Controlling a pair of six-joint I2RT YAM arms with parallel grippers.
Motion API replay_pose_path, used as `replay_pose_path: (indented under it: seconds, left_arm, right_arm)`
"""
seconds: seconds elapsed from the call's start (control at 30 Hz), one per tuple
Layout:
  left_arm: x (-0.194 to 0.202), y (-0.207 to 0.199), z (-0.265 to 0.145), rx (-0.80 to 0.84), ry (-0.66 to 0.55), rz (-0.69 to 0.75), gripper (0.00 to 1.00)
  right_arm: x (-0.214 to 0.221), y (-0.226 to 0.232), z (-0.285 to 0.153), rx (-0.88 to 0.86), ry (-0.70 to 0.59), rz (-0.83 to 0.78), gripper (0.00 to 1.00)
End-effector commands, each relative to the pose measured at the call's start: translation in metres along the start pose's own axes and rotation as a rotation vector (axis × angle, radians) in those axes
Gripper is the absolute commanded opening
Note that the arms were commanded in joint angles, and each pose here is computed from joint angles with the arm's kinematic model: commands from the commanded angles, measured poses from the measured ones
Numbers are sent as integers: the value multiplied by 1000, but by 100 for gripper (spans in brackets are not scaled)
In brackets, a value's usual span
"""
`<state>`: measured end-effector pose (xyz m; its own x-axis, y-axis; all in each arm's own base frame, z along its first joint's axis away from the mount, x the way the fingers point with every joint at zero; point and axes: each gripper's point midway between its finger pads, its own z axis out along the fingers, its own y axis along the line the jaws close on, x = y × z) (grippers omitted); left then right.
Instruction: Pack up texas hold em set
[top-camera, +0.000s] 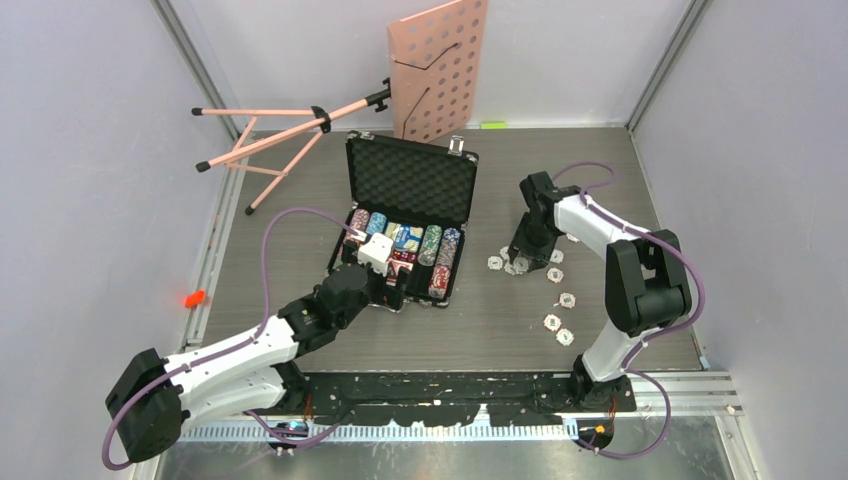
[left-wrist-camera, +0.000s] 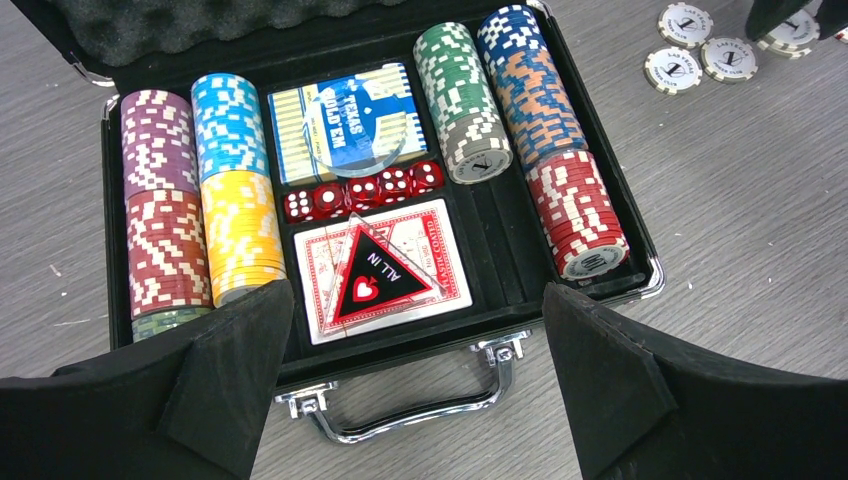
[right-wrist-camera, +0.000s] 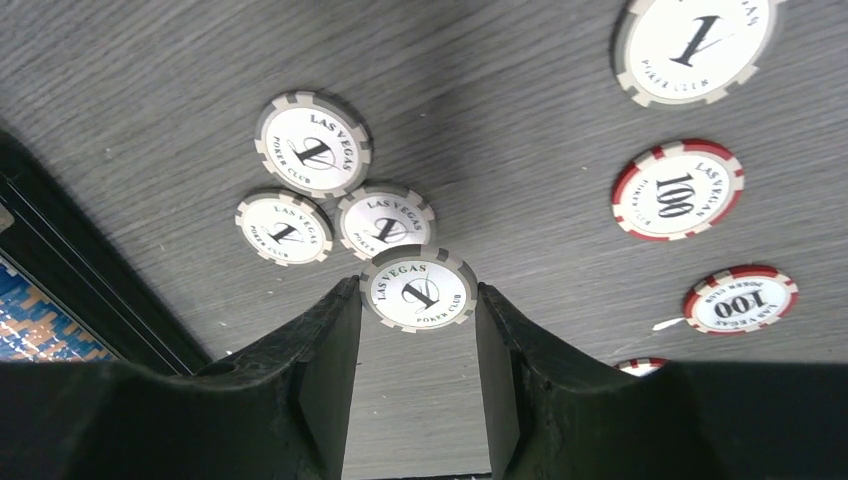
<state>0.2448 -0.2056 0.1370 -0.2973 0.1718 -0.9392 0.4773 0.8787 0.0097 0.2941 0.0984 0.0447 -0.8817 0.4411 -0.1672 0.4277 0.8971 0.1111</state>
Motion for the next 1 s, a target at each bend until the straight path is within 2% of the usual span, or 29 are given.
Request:
replay_pose_path:
  seconds: [0.0,0.43,0.7,0.97]
  left_arm:
    - [-17,-1,0,9,-65,-21,99]
    - [-17,-1,-1,7,-65,-23,99]
    - [-17,-1,-1,6,-66,-23,100]
    - [-16,0,0,2,-63,-21,100]
  right_arm:
    - [-11,20,1,-38,-31,9,34]
    - [-10,25,22,-8,-24,-7,35]
    - [-11,22,26,14,-36,-12,44]
    - [-13,18,33,63,-46,-27,48]
